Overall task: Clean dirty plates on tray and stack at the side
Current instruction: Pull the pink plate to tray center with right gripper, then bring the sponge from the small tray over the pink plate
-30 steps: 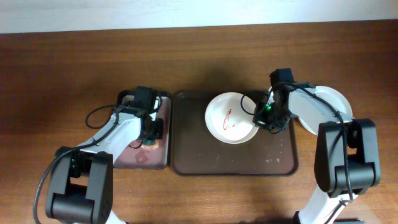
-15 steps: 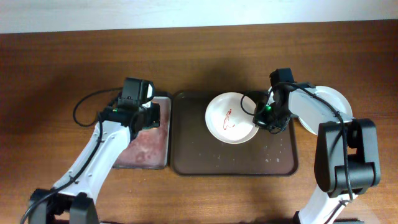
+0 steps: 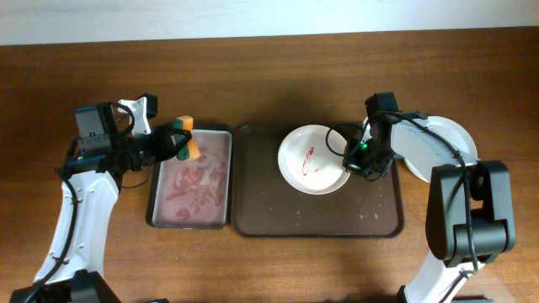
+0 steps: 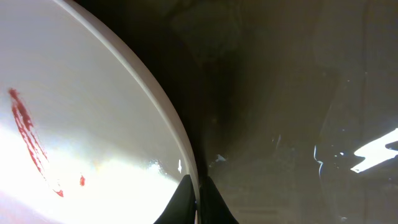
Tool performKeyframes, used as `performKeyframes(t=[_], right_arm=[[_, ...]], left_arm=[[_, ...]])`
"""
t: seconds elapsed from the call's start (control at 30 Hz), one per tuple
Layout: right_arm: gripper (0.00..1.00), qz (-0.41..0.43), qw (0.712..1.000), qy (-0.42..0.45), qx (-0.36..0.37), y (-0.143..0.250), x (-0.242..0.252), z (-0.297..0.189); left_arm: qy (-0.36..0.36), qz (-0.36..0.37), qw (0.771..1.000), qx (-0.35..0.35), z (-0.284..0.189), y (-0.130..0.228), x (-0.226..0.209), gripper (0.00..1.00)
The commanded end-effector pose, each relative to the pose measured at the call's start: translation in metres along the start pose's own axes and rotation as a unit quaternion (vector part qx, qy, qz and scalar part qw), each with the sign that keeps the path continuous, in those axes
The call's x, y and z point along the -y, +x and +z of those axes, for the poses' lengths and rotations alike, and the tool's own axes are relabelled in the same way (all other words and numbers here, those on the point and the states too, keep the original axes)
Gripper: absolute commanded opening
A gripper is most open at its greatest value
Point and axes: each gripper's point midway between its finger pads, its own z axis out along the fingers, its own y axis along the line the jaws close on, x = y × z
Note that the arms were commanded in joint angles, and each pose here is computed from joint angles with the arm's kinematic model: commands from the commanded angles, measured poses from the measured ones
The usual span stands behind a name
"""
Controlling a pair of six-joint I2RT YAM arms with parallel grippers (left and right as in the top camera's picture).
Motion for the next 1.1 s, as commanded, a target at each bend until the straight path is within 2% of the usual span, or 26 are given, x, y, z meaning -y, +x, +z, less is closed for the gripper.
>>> performKeyframes(t=[0.0,0.8,0.83,0.9,1.0,1.07], right_arm=[[0.04,0.007,0.999,0.032,-0.007,0.005,0.014,0.007],[0.04,0.007,0.999,0.033,-0.008,0.005,0.014,0.007],[0.04,0.007,0.999,0.033,-0.009,0.006,0.014,0.007],[0.04,0.009,0.999,0.036,-0.017,0.01,0.016,0.006],[0.04,-0.005,0.999,0.039,-0.027,0.015,0.017,0.006],[0.04,-0.029,0.998,0.035,-0.034,0.018,0.015,0.006]], left_arm=[[0.056,0.034,0.998,0.009,-0.01,-0.008,0.026,0.0],[0.065,0.038,0.997,0.009,-0.01,-0.008,0.03,0.0],[0.043,0.039,0.998,0.009,-0.007,-0.007,0.024,0.0],[-0.08,0.054,0.995,0.0,0.01,-0.001,0.0,0.0],[-0.214,0.122,0.969,-0.006,0.03,0.009,-0.006,0.0],[-0.229,0.163,0.96,-0.016,0.047,0.02,0.011,0.0]])
